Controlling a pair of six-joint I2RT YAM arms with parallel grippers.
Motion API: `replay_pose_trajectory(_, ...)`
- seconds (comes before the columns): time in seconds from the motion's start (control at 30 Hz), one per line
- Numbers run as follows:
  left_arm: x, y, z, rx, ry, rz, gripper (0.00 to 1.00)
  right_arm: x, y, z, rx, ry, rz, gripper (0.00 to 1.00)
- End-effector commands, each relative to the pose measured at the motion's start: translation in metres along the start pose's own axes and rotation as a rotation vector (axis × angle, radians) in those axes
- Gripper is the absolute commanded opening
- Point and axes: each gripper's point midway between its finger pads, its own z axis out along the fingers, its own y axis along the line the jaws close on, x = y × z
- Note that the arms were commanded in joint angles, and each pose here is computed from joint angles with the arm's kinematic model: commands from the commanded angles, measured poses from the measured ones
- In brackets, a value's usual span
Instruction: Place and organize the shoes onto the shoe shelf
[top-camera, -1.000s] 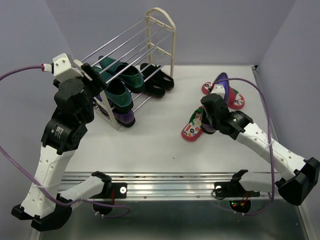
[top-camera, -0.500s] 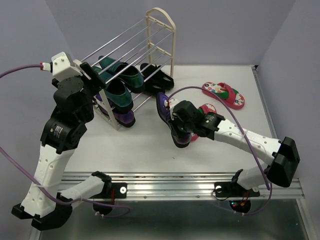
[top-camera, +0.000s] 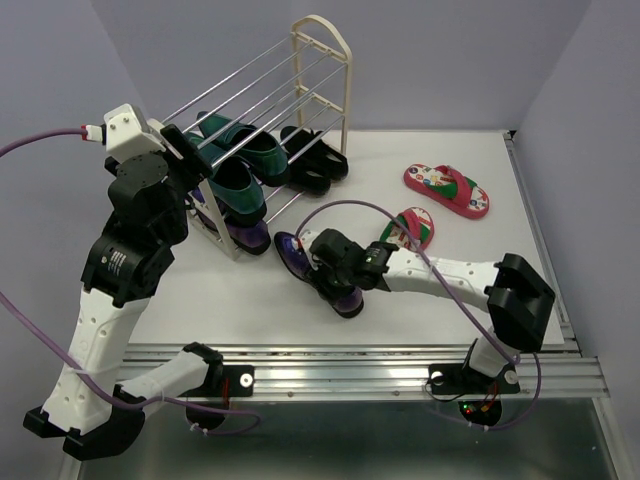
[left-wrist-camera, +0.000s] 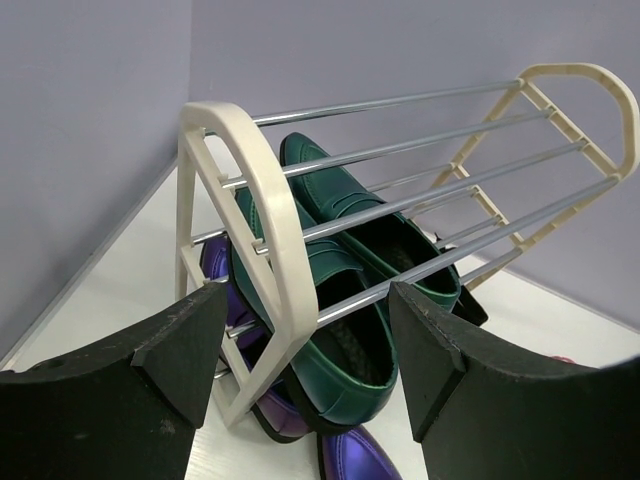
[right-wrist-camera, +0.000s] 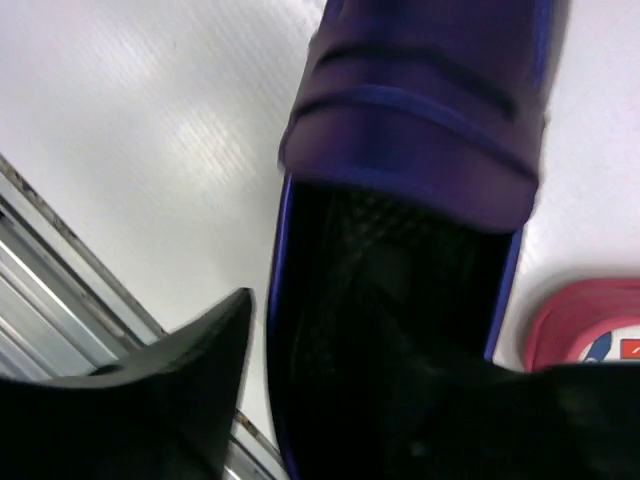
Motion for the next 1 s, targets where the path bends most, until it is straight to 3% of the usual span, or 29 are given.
replay_pose_trajectory(0.0,-0.013,-0.002,-0.003,0.01,-0.031,-0.03,0.76,-0.054,-0.012,-0.017,0.064,-0.217,0.003,0.71)
replay_pose_trajectory(0.03,-0.012,-0.003,-0.002,0.011,-0.029,-0.031,0.76,-0.054,-0.013,-0.019,0.067,-0.229,0.006,0.79)
replay_pose_trajectory(0.1,-0.011,-0.005,-0.002,0.017,-0.028,-0.032,0.76,-0.056,-0.016,-0.032,0.082,-0.27,0.028,0.84)
replay_pose_trajectory(0.33,-0.008,-0.008,0.001,0.028,-0.022,-0.035,0.76,-0.062,-0.043,-0.074,0.222,-0.399,0.149,0.82)
replay_pose_trajectory(0.53,-0.005,-0.009,0.002,0.033,-0.015,-0.034,0.76,-0.032,-0.081,-0.072,0.242,-0.337,0.321,0.78)
replay_pose_trajectory(0.8,-0.001,-0.009,0.003,0.034,-0.009,-0.031,0.76,0.011,-0.062,-0.051,0.139,-0.168,0.356,0.77)
replay_pose_trajectory(0.97,-0.003,-0.008,0.002,0.03,-0.015,-0.03,0.76,0.032,-0.049,-0.04,0.077,-0.085,0.365,0.59)
